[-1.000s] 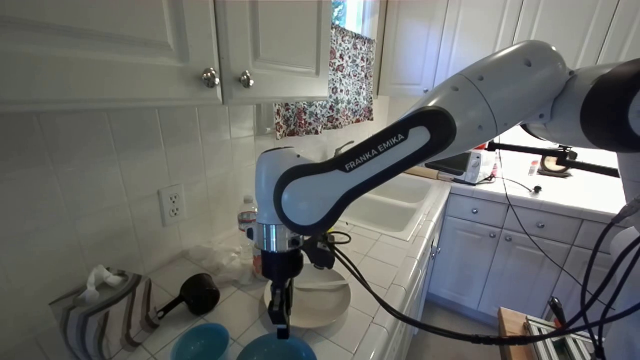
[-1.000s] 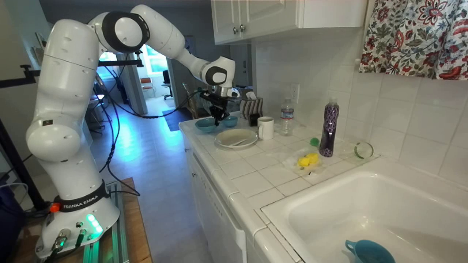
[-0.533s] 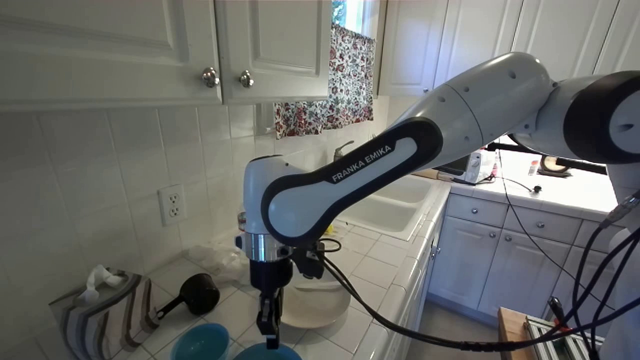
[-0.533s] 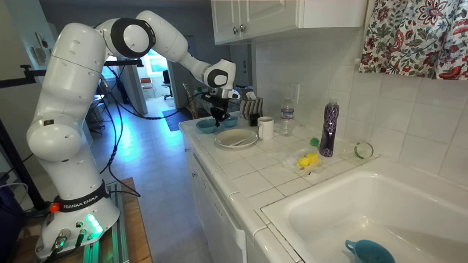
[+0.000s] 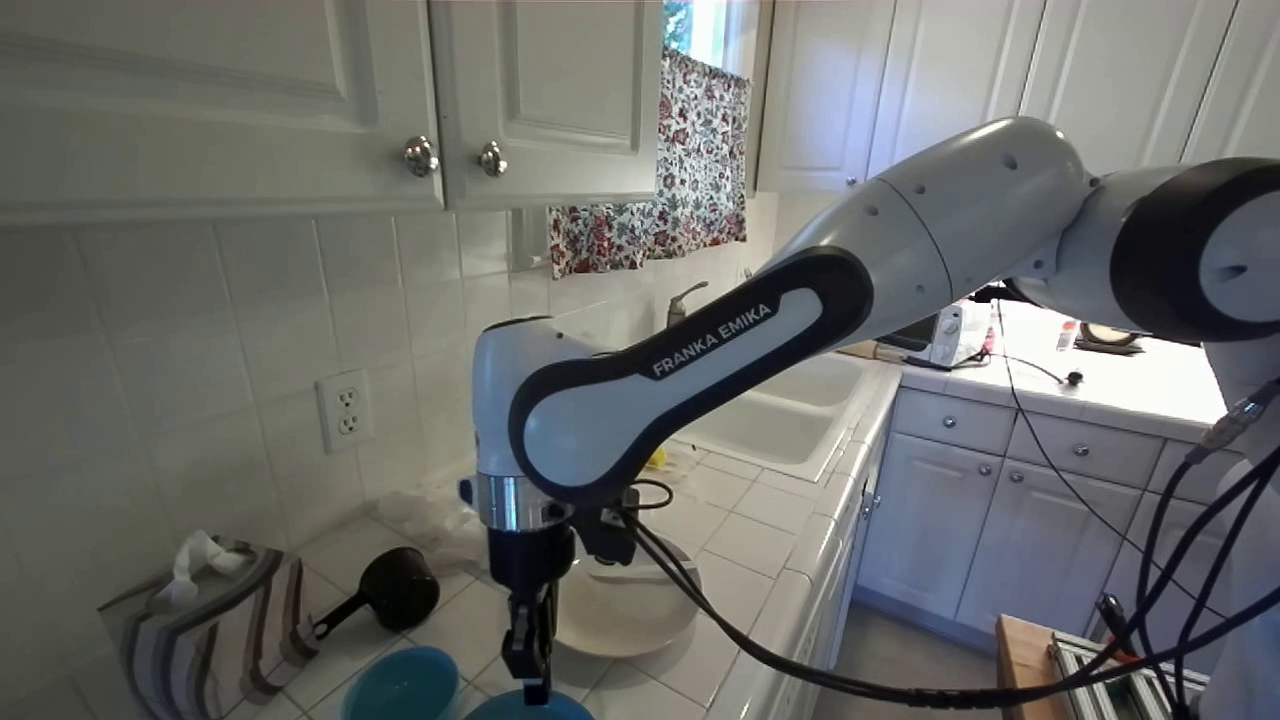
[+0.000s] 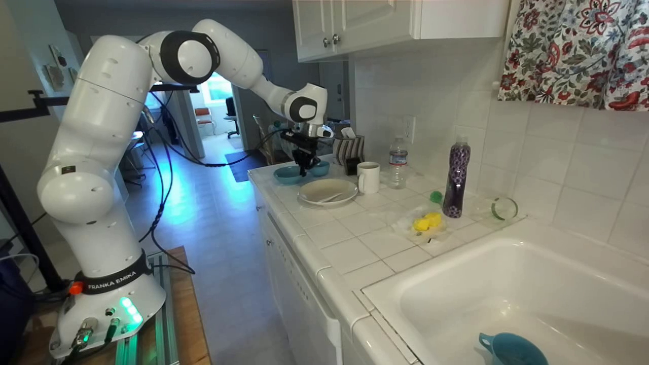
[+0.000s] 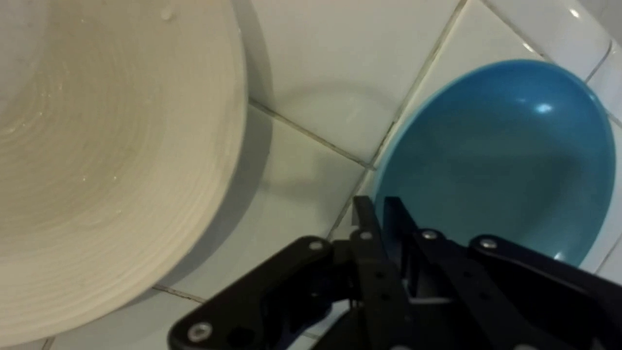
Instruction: Remove the blue bowl from the plate
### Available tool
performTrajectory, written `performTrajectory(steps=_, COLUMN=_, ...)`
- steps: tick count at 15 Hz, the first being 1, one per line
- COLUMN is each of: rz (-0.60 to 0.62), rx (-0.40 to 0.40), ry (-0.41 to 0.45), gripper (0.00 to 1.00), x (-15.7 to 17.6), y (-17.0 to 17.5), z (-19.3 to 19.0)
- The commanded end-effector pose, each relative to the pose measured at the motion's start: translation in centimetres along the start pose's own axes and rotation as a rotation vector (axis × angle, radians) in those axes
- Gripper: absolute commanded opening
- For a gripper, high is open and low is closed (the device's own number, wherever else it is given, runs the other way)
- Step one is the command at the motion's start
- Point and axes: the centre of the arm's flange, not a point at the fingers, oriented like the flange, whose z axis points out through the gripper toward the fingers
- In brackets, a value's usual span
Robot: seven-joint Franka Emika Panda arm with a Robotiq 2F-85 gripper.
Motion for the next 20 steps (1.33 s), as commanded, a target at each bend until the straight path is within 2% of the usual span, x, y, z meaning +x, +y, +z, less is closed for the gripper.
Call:
performTrajectory(steps=1, rz=0.011, rx=-0.016, ry=-0.018, gripper=0.43, x=1.2, y=-0.3, z=0.0)
performTrajectory(steps=5, rz=0.012, rx=-0.012, ry=-0.025, gripper=0.71, x=-0.3, y=-0.6, z=-0.4)
performTrajectory(steps=9, rz=0.009, rx=-0.066, ry=-0.017, gripper=0.98, x=-2.8, y=-1.4, z=-1.3)
performTrajectory(steps=12, rz=0.054, rx=-0.109, ry=0.001, gripper=1.0, x=-4.5, y=-1.4, z=-2.7)
performTrajectory(steps=15, rz=0.207, rx=-0.173, ry=0.062, gripper=1.0, x=-6.4, y=-0.8, z=-4.5)
performTrajectory(steps=20, rz=0.478, rx=-0.226, ry=0.067, gripper=1.0, x=-8.6, y=1.8, z=-5.9)
